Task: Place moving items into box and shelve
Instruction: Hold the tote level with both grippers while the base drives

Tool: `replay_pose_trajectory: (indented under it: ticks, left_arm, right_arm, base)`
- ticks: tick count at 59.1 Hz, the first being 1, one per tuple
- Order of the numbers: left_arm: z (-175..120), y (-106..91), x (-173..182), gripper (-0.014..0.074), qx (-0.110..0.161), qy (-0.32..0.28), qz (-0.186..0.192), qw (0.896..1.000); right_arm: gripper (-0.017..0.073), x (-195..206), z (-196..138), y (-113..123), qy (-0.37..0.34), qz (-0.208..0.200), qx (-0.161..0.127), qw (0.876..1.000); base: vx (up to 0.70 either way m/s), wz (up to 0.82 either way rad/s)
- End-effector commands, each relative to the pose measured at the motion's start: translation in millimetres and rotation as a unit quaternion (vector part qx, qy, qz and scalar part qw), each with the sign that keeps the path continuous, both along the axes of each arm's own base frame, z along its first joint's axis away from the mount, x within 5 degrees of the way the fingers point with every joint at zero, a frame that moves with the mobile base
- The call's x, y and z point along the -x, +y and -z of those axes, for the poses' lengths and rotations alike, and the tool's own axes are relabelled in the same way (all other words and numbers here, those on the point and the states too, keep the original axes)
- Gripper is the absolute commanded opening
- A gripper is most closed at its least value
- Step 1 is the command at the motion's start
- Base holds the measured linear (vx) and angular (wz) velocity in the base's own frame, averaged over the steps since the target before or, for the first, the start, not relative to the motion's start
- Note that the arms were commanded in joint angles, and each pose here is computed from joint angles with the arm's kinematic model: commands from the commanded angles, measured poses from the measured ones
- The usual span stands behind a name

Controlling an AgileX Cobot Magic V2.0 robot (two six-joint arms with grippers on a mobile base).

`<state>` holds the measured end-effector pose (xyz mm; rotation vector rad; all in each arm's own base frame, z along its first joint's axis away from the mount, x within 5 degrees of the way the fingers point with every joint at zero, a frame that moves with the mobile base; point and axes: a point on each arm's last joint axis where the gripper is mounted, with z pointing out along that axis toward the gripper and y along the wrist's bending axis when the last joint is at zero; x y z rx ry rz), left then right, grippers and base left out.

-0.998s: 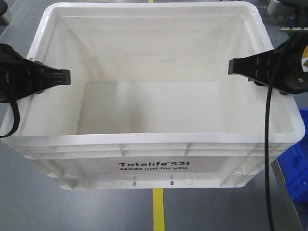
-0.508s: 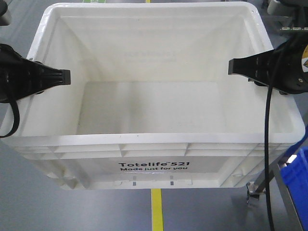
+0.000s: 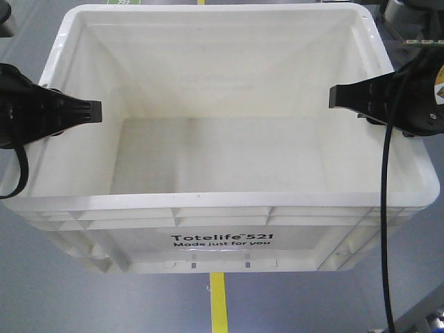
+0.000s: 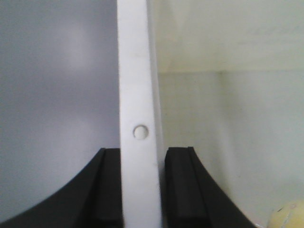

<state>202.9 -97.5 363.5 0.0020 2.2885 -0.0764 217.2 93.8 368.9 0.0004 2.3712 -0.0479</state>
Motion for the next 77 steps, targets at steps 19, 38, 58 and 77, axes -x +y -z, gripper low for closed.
replay_pose_trajectory:
  ticks: [19, 38, 58, 77]
  left_arm:
    - [-30.7, 0.1, 1.0, 0.0108, 0.016, -0.095, 0.027, 0.995]
    - [-30.6, 0.1, 1.1, 0.0108, 0.016, -0.095, 0.027, 0.995]
    - [-30.7, 0.0, 1.0, 0.0108, 0.017, -0.095, 0.027, 0.995]
    - [-30.6, 0.1, 1.1, 0.0108, 0.016, -0.095, 0.027, 0.995]
  right_arm:
    - [-0.0011, 0.0, -25.7, -4.6, -0.078, -0.015, 0.002, 0.997]
    - [-0.0011, 0.0, -25.7, -4.6, -0.078, -0.015, 0.002, 0.997]
    - [-0.0011, 0.0, -25.7, -4.6, -0.078, -0.015, 0.002, 0.997]
    - [-0.0011, 0.0, -25.7, -4.6, -0.078, -0.015, 0.002, 0.997]
  base:
    - [0.43, -0.01]
    - [0.41, -0.03]
    - [0.39, -0.07]
    - [0.37, -0.1]
